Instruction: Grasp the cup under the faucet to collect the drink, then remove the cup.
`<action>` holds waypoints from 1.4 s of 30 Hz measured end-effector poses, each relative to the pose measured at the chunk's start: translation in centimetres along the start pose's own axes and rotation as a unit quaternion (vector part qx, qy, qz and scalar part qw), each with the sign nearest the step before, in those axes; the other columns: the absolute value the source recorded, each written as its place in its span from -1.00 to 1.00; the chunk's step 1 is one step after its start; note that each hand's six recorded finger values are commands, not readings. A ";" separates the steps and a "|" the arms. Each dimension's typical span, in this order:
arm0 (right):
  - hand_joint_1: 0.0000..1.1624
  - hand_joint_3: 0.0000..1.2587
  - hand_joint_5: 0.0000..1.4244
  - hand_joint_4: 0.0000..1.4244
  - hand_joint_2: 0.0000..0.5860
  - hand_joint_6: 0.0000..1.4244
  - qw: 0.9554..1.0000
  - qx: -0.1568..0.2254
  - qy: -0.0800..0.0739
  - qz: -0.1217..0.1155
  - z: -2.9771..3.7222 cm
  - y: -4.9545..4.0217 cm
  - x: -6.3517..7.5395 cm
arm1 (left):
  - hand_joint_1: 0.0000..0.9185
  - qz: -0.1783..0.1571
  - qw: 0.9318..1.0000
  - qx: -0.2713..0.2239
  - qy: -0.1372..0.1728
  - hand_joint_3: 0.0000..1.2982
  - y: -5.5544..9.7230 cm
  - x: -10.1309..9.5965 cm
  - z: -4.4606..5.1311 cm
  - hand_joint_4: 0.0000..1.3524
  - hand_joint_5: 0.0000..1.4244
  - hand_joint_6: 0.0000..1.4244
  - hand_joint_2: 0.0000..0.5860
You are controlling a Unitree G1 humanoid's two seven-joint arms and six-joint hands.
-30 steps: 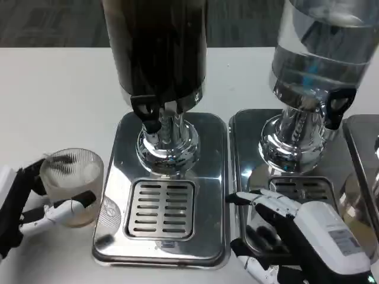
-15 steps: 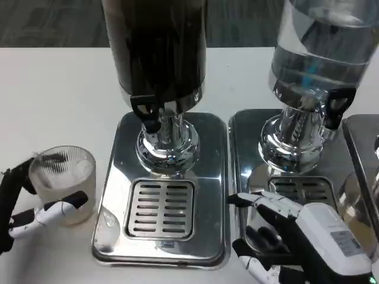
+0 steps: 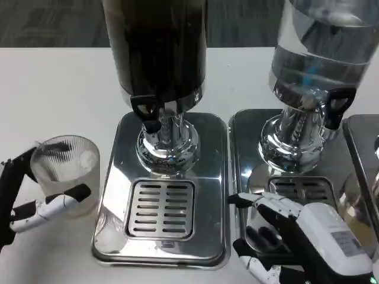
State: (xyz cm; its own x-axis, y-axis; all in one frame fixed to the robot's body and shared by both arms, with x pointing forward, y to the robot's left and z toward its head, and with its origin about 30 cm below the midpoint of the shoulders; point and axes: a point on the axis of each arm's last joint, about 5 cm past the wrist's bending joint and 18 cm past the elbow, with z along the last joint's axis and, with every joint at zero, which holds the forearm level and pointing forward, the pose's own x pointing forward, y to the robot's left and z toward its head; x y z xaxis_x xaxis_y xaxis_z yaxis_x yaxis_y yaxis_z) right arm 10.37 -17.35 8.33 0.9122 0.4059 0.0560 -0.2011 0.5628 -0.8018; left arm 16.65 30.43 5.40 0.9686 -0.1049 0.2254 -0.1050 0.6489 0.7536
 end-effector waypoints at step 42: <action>0.00 -0.55 -0.71 -0.60 0.29 -0.62 1.000 0.010 0.014 -0.026 0.72 -0.21 -0.7 | -0.37 -0.129 0.988 -0.049 -0.074 -0.38 -4.7 4.4 2.98 -0.37 -0.05 -0.08 -0.25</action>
State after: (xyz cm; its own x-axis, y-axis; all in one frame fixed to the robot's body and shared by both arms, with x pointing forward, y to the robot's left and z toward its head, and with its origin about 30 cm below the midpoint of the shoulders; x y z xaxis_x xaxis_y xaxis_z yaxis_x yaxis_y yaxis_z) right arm 9.55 -17.22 8.89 0.9309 0.3563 0.0805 -0.1606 0.5972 -0.7859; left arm 20.73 24.66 4.67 0.9161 -0.3808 0.1258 0.1711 0.6548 0.7362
